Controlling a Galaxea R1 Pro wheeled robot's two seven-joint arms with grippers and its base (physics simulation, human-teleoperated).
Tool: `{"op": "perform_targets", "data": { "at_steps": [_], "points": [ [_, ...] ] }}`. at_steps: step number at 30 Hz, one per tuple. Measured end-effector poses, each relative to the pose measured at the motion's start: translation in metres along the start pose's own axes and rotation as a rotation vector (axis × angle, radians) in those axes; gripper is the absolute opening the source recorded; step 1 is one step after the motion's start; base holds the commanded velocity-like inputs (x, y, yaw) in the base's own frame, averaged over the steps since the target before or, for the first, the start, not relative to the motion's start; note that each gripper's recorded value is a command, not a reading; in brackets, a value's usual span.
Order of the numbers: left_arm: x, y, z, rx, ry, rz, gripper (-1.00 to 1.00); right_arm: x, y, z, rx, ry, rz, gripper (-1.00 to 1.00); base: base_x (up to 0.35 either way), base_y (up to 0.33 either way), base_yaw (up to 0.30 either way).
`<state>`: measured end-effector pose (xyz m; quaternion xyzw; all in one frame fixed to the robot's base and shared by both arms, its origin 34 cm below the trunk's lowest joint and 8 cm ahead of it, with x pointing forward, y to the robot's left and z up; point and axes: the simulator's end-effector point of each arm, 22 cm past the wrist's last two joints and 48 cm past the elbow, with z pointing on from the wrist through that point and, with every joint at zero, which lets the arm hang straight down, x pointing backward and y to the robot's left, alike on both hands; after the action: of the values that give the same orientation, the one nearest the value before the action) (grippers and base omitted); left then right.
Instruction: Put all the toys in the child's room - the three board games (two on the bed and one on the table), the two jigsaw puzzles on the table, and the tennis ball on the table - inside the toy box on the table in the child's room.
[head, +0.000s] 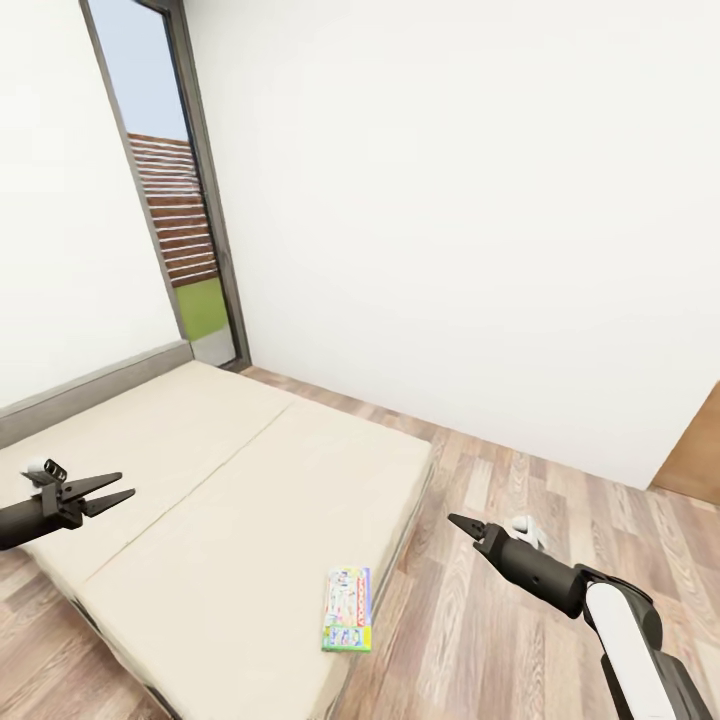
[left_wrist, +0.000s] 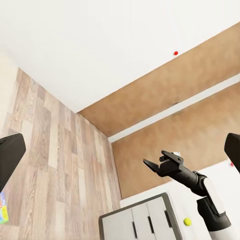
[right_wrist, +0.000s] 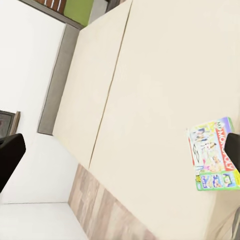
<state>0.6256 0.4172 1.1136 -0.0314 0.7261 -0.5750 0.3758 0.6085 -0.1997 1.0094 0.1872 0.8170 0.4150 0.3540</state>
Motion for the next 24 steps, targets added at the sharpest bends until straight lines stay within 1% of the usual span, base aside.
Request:
{"op": "perform_targets", "data": {
  "at_steps": [10, 19, 24],
  "points": [
    [0.0001, 0.0000, 0.0001, 0.000, 0.000, 0.000, 1.00, 0.0000, 0.0002, 0.0000, -0.001, 0.000, 0.000, 1.00, 0.051, -0.010, 0.025],
    [0.0003, 0.0000, 0.0004, 0.001, 0.000, 0.000, 1.00, 0.0002, -0.0003, 0.0001, 0.001, 0.000, 0.001, 1.00, 0.005, -0.001, 0.151],
    [0.0005, 0.0000, 0.0005, 0.001, 0.001, 0.000, 1.00, 0.0002, -0.0001, 0.0000, 0.000, 0.000, 0.001, 1.00, 0.025, -0.031, 0.074]
  ]
}}
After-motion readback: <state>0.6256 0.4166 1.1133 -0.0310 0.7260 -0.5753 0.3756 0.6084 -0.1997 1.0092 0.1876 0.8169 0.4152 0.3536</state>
